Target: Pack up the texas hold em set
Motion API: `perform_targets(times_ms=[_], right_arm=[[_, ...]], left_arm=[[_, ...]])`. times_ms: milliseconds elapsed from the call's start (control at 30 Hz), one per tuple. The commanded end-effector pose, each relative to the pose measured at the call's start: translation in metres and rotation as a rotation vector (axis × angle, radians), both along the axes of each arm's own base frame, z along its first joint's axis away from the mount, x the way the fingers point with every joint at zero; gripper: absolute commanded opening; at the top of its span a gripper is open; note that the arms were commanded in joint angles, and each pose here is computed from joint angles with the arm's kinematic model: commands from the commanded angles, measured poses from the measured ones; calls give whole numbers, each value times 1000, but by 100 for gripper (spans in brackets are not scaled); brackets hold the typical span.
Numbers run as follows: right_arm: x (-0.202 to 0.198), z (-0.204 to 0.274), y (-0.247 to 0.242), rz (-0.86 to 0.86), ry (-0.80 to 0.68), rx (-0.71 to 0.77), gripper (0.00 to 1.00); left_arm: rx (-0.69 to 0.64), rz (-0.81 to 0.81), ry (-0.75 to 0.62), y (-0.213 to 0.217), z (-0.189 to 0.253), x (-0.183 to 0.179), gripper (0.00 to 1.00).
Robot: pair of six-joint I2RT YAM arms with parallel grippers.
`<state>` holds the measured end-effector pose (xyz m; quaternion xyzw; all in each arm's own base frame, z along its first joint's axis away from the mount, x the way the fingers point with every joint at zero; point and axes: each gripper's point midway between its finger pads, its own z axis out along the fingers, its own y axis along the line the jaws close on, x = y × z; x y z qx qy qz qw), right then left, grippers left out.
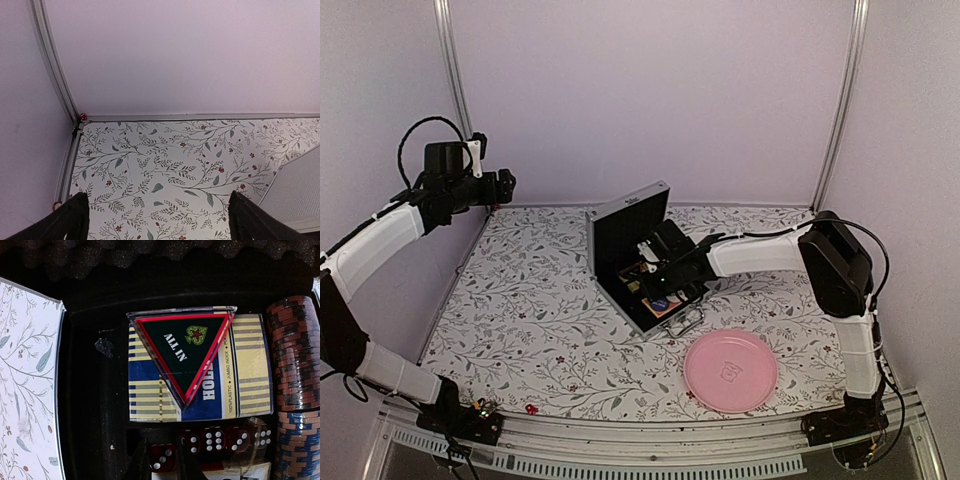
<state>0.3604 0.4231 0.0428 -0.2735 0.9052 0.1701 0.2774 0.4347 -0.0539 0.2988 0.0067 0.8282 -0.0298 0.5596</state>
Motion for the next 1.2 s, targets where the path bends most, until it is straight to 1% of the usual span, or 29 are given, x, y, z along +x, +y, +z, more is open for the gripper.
perform_targets(times_ms=[0,133,200,400,733,867,1033,1167], right_arm=[[4,-2,2,-5,-17,-27,8],[6,-1,2,-8,-23,-29,22],[6,0,2,-9,-25,-28,26],[10,5,3,-13,-36,-27,31],[12,13,-2,-28,-61,-48,36],[10,8,-6,-34,-74,-91,41],[6,-2,-8,-27,-93,-160,50],[4,-7,-7,-17,-83,-172,54]], left_arm=[[5,-16,5,-5,-6,2,97],[5,-19,8,-6,-6,2,97],[6,-18,8,-5,-7,2,97],[5,-19,8,-6,-7,2,97],[8,-18,10,-5,-8,2,97],[7,-17,8,-5,-7,2,97],[6,-18,9,-5,-7,2,97],[5,-22,8,-6,-7,2,97]])
